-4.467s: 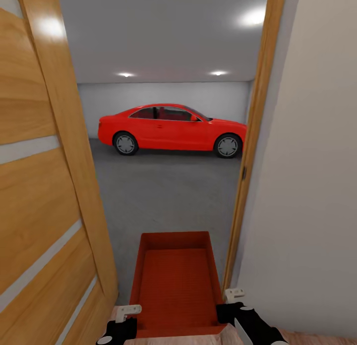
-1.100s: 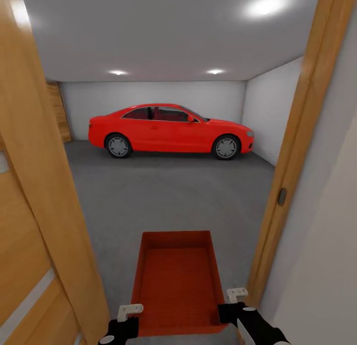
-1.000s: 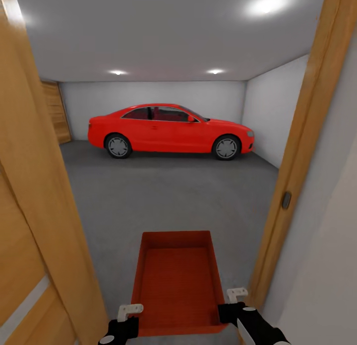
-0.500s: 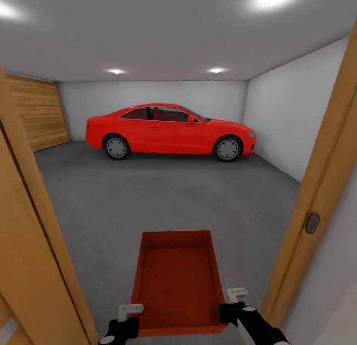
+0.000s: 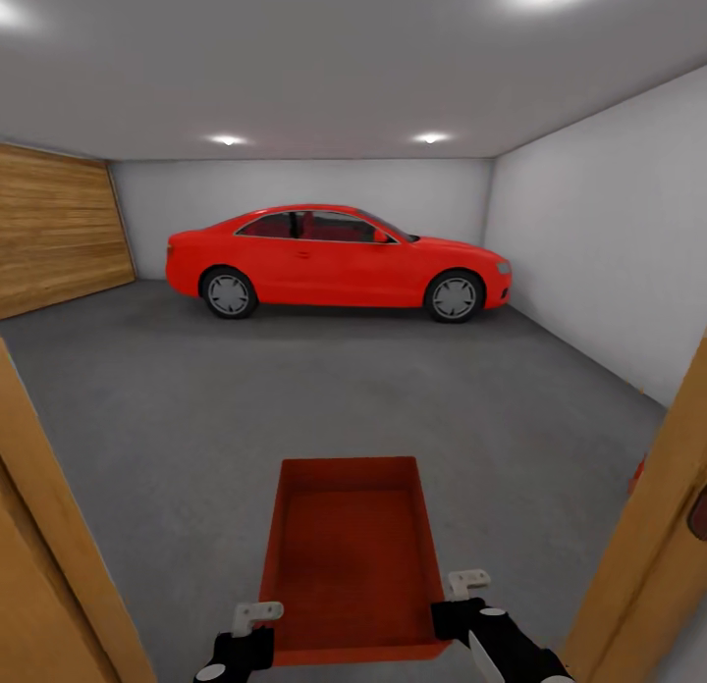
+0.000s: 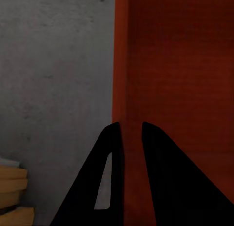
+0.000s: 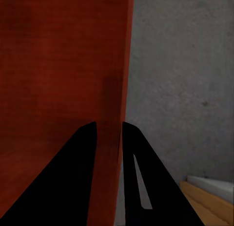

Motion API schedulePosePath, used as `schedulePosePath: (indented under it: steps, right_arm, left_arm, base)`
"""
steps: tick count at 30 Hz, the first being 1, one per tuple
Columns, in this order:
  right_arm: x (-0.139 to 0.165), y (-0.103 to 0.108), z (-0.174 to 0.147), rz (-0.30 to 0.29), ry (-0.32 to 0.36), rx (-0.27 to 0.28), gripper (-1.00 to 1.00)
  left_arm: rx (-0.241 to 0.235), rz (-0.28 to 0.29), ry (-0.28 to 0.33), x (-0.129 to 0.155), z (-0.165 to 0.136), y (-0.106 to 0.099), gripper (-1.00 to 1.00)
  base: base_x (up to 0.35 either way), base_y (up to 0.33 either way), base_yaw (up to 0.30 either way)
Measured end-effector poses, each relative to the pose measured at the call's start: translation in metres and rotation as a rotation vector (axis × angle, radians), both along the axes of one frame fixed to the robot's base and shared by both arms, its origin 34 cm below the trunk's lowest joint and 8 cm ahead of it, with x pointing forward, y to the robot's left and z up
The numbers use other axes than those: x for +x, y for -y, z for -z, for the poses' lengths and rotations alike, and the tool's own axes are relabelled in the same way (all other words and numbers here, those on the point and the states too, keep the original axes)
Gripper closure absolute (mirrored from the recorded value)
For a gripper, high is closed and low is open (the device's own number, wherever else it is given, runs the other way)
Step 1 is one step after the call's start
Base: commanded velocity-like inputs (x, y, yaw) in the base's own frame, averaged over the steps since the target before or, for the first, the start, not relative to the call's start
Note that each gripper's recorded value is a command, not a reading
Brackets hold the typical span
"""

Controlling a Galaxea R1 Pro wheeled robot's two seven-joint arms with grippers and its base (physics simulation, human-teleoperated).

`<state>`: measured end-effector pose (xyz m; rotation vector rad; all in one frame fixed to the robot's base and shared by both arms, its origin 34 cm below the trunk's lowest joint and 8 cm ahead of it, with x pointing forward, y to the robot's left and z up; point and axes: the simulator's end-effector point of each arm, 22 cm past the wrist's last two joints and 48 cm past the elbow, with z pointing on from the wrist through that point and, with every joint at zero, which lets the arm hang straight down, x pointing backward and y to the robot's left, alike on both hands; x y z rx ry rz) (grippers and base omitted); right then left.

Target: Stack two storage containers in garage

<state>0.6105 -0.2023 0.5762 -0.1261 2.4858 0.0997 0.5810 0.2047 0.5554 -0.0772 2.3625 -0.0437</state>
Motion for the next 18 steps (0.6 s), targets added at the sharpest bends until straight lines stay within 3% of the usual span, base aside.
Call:
schedulePosePath:
  steps: [18]
  right_arm:
    - [-0.0002, 0.002, 0.0003, -0.002, -0.001, 0.001, 1.0]
  left_arm:
    - [0.002, 0.0, -0.001, -0.0003, 0.0, 0.002, 1.0]
  base:
    - [0.284, 0.032, 0.0]
